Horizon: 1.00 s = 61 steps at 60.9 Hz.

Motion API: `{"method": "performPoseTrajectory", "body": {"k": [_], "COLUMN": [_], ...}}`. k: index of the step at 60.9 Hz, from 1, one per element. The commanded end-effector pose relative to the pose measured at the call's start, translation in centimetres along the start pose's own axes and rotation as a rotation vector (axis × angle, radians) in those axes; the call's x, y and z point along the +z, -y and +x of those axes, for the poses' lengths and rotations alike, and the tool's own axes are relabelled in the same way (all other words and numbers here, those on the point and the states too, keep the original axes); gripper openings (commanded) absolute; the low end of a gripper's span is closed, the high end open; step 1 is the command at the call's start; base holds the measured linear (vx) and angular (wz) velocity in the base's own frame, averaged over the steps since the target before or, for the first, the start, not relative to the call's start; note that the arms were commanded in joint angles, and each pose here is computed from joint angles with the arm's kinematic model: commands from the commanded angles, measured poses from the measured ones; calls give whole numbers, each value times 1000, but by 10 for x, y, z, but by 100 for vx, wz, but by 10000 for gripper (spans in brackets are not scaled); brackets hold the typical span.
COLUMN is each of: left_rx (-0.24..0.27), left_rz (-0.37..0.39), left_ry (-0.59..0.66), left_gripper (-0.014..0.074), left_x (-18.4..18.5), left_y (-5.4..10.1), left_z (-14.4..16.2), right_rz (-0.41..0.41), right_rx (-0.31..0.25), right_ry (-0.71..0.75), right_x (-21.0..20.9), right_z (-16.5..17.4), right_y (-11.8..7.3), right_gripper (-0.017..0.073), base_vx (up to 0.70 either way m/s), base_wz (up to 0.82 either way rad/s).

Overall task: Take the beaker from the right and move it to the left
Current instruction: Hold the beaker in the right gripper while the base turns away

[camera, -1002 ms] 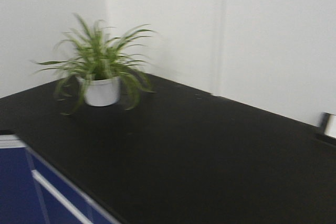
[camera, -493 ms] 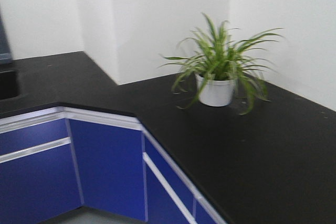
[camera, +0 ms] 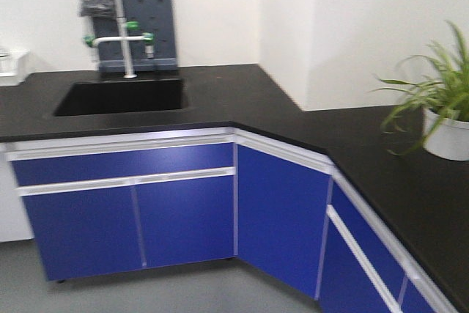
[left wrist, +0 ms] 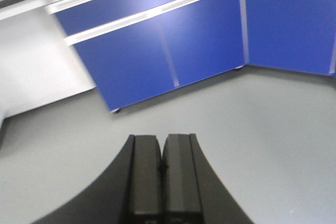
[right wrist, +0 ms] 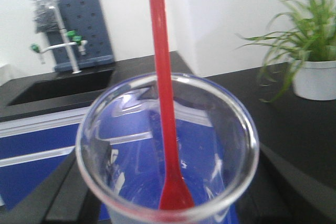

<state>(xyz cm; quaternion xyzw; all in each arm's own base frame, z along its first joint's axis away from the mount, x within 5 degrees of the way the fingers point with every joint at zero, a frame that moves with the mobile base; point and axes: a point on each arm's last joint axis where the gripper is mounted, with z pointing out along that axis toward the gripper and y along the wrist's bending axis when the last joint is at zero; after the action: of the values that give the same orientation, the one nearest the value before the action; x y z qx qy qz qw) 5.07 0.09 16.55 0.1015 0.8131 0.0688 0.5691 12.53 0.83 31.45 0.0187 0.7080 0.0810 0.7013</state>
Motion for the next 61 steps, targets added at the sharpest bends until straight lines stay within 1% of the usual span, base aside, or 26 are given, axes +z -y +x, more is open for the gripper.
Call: {"method": "performPoseTrajectory", "body": {"k": [1, 35, 61], "left_rx": [1, 1, 1], "left_rz": [-4, -4, -4], "left_ry": [65, 65, 65], "left_gripper": [-6, -6, -6], "left_x": [2, 2, 2], "left_y": [0, 0, 0], "left_z": [-2, -2, -2], "right_rz": [-45, -45, -45], "right_rx": [-7, -7, -7], "right_ry": [59, 59, 59], "right_x": [-1, -1, -1], "right_z": [-15, -15, -15], "right_y": [-5, -5, -5], "right_gripper": [-4, -4, -4], "base_vx": [-14, -5, 11], "base_wz": [56, 40, 59]}}
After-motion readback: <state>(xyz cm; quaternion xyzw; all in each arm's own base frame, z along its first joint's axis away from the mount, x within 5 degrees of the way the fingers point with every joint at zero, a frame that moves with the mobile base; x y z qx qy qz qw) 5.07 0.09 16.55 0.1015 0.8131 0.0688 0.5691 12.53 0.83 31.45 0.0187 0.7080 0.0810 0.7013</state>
